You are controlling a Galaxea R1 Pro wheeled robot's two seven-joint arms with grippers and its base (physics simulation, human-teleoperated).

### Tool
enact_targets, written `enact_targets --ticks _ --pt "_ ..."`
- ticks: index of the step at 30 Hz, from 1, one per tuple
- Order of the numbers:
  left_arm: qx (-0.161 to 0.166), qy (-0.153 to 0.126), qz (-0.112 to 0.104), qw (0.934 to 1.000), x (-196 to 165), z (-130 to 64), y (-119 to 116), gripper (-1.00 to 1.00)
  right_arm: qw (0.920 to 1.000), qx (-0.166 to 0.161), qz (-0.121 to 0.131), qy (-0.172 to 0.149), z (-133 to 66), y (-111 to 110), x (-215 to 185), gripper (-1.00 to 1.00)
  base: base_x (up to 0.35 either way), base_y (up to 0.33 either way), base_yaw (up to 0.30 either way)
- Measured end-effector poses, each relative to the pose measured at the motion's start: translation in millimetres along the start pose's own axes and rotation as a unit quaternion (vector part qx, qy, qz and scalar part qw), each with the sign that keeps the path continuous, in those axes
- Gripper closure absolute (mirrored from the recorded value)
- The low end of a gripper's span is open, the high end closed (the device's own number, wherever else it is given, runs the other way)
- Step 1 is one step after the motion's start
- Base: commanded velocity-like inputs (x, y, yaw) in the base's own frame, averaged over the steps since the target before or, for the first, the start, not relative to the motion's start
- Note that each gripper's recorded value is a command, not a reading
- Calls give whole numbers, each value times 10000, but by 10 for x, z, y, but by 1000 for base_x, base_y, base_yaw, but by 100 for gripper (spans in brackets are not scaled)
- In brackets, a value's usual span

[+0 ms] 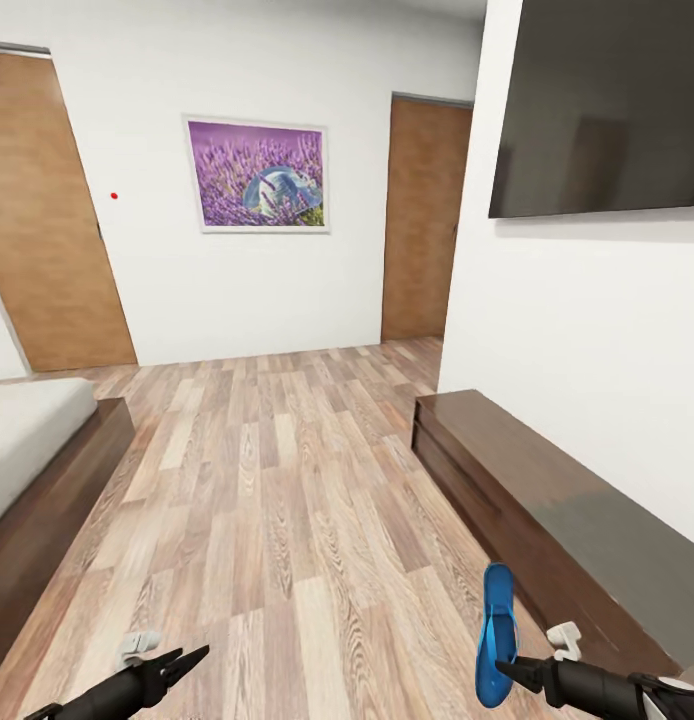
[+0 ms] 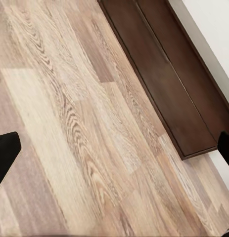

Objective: In the bedroom, move the book from the bed onto either nightstand, and place the two sandals side by side next to the bed.

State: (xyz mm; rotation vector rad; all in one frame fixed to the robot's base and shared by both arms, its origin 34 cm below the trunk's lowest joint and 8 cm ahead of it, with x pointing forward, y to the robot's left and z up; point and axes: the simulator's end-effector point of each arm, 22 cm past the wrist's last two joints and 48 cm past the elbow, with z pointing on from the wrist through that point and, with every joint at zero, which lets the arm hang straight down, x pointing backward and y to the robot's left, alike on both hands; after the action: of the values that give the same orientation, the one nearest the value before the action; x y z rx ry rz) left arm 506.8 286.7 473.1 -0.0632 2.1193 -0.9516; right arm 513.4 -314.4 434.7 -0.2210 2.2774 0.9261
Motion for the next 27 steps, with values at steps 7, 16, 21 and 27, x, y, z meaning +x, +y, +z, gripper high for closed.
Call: enact_targets --ticks 7,16,21,27 --pt "0 -1 1 10000 -2 0 0 -100 10000 0 -1 -2 0 0 -2 100 0 0 287" --pt "0 -1 1 10000 -1 0 0 -100 10000 0 -1 -1 0 0 -2 100 0 0 287" --pt "1 -2 2 10000 -3 1 -1 -100 10000 0 -1 -2 0 0 -2 100 0 0 287" --pt "4 4 4 10000 0 3 -3 -100 10000 0 1 -1 0 0 0 100 0 0 287"
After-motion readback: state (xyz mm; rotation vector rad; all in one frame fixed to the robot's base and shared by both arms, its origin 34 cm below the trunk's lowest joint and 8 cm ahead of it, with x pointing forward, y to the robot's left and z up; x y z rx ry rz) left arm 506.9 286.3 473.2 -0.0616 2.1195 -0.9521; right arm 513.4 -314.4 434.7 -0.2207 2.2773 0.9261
